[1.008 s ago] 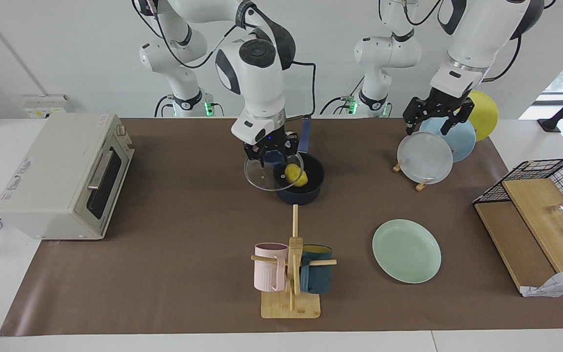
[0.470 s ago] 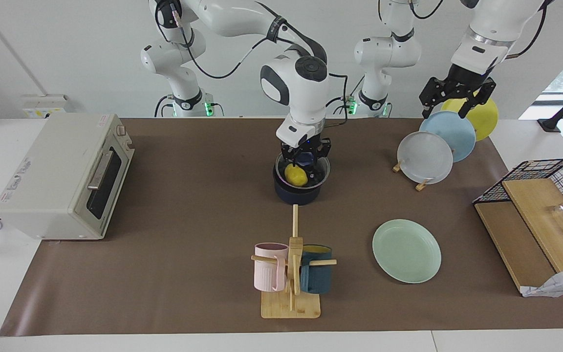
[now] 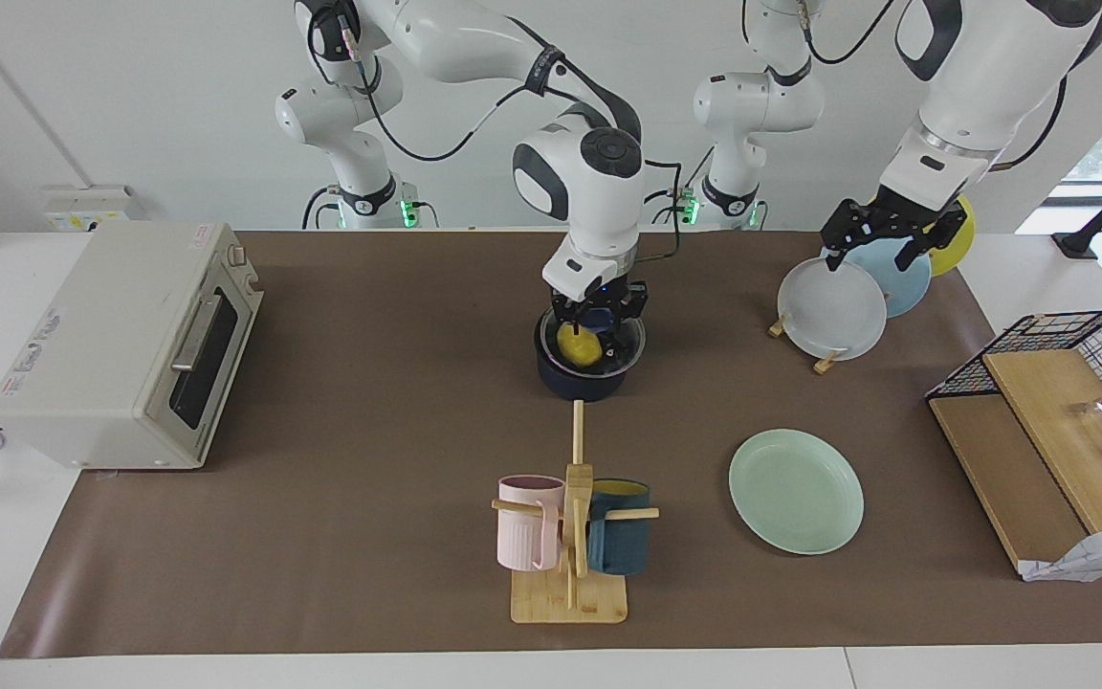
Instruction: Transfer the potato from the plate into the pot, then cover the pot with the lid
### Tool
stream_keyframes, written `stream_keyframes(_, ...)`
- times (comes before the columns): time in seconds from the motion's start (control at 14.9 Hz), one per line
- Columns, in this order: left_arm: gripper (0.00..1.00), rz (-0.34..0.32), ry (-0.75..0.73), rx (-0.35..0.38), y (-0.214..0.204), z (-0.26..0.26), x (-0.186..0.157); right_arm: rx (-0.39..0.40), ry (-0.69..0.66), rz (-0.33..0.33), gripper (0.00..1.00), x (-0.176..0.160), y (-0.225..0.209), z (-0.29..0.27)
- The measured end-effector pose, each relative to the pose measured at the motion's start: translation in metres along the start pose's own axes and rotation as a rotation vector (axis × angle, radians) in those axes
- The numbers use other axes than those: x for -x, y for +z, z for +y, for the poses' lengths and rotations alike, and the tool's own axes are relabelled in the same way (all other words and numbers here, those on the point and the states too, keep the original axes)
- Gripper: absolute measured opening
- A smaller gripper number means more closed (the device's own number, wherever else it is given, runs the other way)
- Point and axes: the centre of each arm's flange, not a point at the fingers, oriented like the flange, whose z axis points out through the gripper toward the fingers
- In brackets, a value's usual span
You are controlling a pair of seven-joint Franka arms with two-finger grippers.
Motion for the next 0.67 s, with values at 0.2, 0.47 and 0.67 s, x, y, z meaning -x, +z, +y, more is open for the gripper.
stream_keyframes(0.2, 1.00, 0.009, 0.004, 0.000, -0.006, 0.002, 0.003, 0.010, 0.000, -0.011, 0.64, 0.002, 0.007, 0.002)
stream_keyframes(0.47, 1.00, 0.016, 0.001, 0.000, -0.011, 0.009, 0.006, 0.016, 0.001, -0.019, 0.64, 0.003, 0.012, 0.003)
stream_keyframes(0.67, 1.00, 0.013, 0.003, -0.001, -0.011, 0.013, 0.007, 0.019, 0.002, -0.021, 0.64, 0.003, 0.014, 0.004)
